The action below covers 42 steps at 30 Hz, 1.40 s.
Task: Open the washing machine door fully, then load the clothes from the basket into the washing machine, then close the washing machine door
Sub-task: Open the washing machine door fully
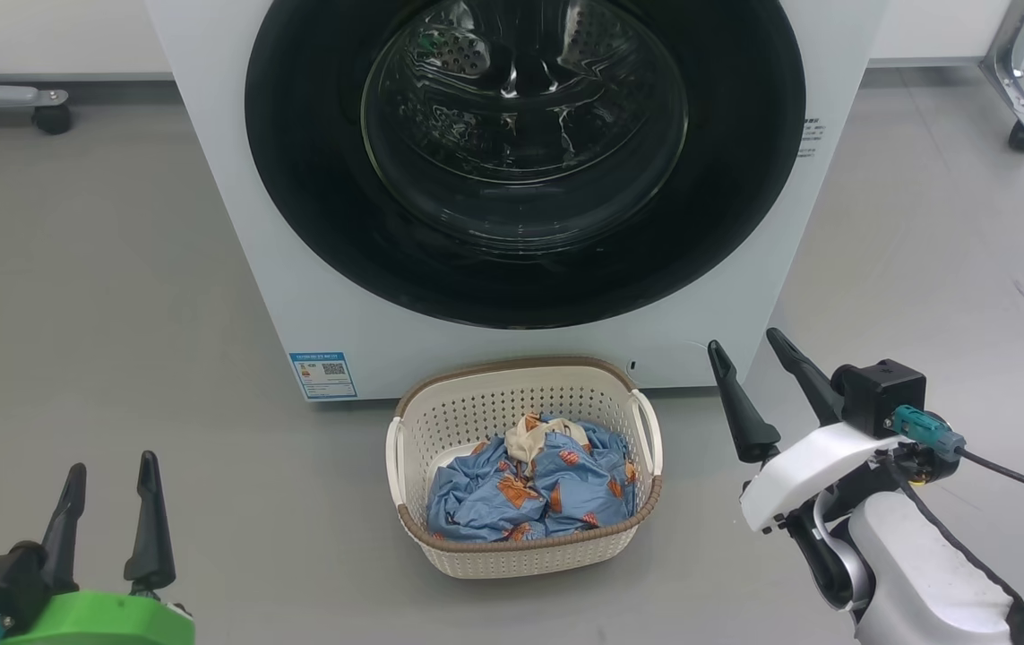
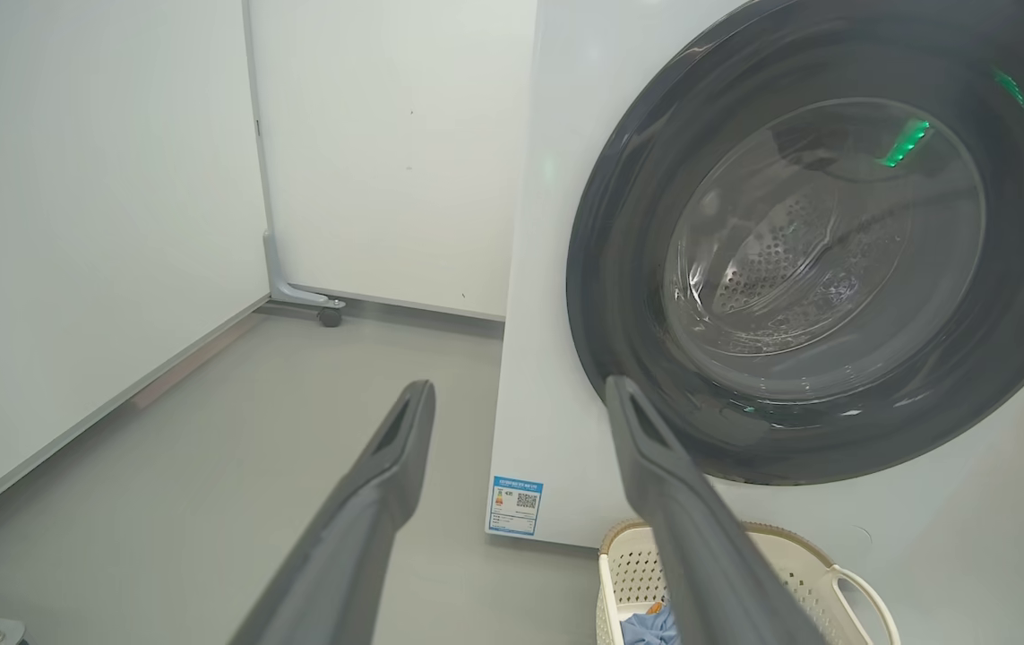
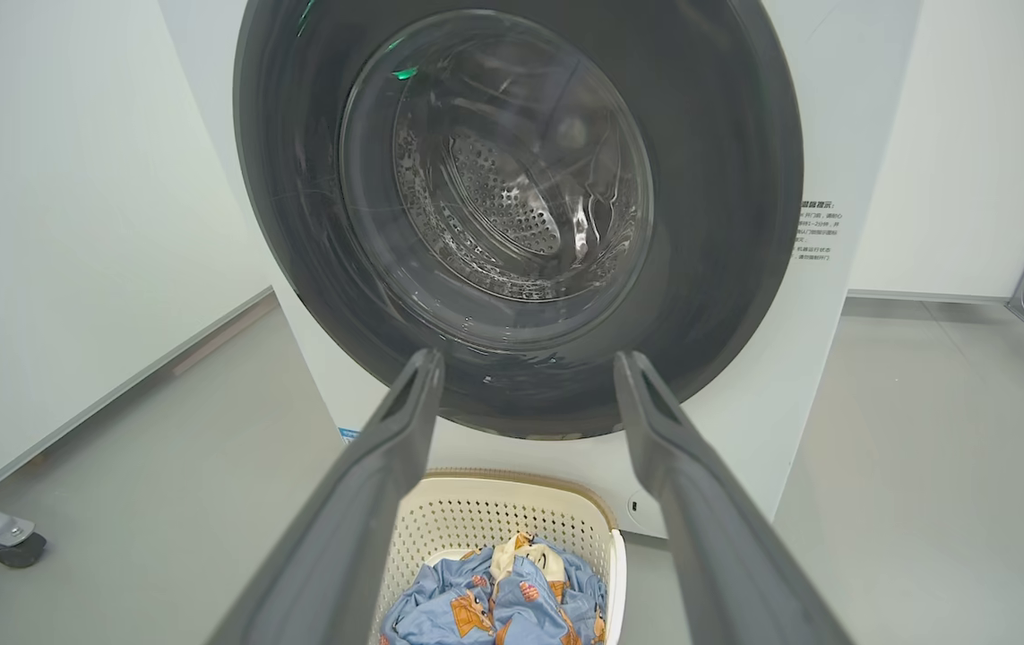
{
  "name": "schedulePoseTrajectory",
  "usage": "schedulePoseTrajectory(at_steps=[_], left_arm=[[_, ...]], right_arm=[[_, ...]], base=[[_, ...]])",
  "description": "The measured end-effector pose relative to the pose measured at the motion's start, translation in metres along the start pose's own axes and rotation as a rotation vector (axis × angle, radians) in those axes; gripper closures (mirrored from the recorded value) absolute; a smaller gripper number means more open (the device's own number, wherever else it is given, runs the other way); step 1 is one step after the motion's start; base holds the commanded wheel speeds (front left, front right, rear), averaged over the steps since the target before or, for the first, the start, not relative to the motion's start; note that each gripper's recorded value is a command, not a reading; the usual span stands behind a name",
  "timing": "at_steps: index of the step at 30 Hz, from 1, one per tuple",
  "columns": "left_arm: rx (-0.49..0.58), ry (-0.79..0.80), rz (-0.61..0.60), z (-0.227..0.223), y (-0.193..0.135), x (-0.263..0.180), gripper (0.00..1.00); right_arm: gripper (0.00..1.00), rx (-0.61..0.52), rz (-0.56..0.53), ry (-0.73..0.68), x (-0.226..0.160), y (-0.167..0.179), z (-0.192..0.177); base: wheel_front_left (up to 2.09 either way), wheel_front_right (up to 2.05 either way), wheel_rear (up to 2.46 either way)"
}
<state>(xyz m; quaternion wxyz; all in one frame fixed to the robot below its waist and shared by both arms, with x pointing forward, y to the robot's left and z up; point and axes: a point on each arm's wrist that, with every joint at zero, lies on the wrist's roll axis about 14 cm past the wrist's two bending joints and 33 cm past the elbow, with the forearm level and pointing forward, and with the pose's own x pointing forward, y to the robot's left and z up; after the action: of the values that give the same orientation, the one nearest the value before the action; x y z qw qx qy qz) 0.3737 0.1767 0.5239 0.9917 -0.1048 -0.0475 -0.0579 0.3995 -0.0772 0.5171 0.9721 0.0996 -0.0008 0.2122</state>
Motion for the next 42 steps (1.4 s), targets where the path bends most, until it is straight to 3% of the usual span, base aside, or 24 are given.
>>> schedulePoseTrajectory(at_steps=[42], left_arm=[[-0.013, 0.002, -0.009, -0.0029, -0.0022, 0.0039, 0.00]], right_arm=[[0.00, 0.009, -0.022, -0.009, 0.0015, -0.0065, 0.0001]], base=[[0.54, 0.54, -1.07]])
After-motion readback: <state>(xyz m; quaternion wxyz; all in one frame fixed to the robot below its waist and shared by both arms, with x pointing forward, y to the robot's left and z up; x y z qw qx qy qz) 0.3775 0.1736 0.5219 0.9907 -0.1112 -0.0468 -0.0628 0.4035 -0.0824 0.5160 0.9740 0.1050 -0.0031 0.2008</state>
